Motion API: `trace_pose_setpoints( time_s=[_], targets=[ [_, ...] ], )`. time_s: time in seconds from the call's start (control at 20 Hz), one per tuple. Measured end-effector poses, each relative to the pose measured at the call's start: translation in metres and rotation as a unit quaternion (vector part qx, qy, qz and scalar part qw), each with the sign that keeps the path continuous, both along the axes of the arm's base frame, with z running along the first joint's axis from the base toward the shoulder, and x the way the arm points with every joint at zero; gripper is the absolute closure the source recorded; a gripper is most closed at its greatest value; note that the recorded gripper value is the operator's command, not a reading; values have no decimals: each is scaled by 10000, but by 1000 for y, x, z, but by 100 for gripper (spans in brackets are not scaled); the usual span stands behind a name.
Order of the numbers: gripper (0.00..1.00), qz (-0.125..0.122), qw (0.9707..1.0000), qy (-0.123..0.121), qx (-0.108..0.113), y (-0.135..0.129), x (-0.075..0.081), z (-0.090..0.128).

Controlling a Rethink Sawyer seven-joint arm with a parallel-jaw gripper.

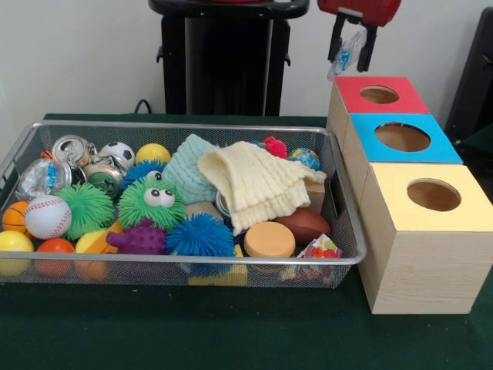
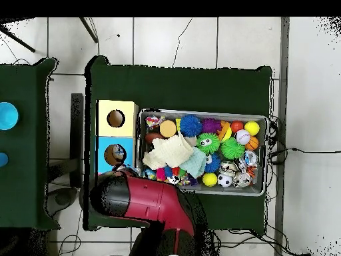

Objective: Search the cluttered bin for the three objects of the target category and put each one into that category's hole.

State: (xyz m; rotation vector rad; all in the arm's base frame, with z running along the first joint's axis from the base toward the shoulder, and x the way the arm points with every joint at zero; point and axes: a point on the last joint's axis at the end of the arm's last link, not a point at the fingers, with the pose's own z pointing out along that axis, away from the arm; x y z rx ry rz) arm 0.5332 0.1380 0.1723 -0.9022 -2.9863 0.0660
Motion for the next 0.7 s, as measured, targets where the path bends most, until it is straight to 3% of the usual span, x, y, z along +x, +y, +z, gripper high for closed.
trace_pose_setpoints(
  time_s=[0.7],
  targets=[
    [100, 213, 9998, -5, -18, 22, -7, 1]
  ],
)
